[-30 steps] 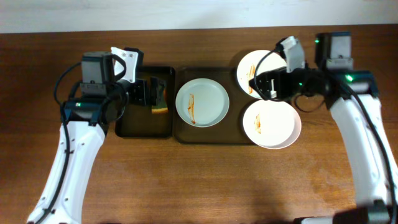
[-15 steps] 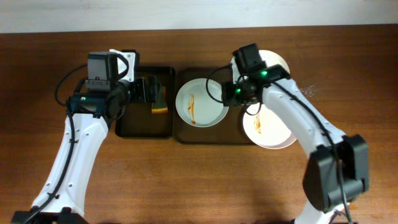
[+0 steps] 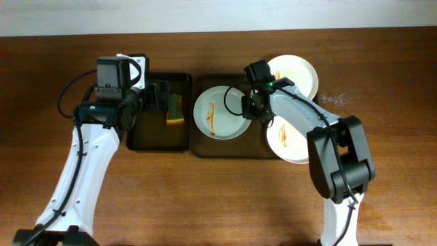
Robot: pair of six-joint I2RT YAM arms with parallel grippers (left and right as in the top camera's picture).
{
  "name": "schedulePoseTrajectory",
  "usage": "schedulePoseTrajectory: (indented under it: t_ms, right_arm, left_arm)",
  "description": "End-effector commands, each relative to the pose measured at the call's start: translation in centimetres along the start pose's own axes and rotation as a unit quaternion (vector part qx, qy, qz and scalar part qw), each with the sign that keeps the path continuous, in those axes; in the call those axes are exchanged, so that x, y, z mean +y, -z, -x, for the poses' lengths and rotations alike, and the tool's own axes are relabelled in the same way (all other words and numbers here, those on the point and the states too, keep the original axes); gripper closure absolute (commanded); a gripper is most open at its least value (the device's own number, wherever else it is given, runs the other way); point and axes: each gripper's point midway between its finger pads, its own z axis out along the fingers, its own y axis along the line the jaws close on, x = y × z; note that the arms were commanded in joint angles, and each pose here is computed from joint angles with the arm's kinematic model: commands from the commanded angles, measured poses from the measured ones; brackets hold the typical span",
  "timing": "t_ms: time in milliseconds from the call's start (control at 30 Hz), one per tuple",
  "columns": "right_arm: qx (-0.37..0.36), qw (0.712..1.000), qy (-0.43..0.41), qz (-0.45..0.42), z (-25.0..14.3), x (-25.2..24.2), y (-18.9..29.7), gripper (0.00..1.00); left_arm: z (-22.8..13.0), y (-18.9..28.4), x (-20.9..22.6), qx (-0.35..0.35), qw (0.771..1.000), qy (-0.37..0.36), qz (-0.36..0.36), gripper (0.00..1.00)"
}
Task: Clean dirty plates on tray and stack at the side
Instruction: 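Reach the left gripper to the sponge and the right gripper to the middle plate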
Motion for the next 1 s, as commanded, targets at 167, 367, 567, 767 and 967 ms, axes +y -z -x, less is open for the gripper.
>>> schedulePoseTrajectory:
  t_ms: [167,367,567,767,967]
  right_arm:
    - [-0.020,1.000,0.016,0.001,0.6,1.9,-0.3,0.72]
    - [-0.012,1.000,0.016,-0.001,0.1,1.8,-0.5,0.57]
    - [-0.010,1.000,0.016,-0.002,-0.7,1.5,-1.4,0.61]
    - [-0.011,1.000,0.016,-0.001,-0.7,1.6,-1.4,0.93]
    - [0.006,1.000,0.016,0.021,-1.4,2.2,-1.4,0.96]
  left_arm:
    - [0.5,-0.1,0.3,-0.004,1.000,0.007,0.006,0.00]
    - [0.7,-0.1,0.3,-0.008,1.000,0.006,0.006,0.00]
    - [-0.5,-2.1,0.6,0.020,1.000,0.011,0.008,0.11]
    - [-3.1,-8.0,1.1,0.068,0.996,0.064,0.011,0.32]
    - [-6.1,-12.5,0.5,0.110,0.992,0.054,0.010,0.35]
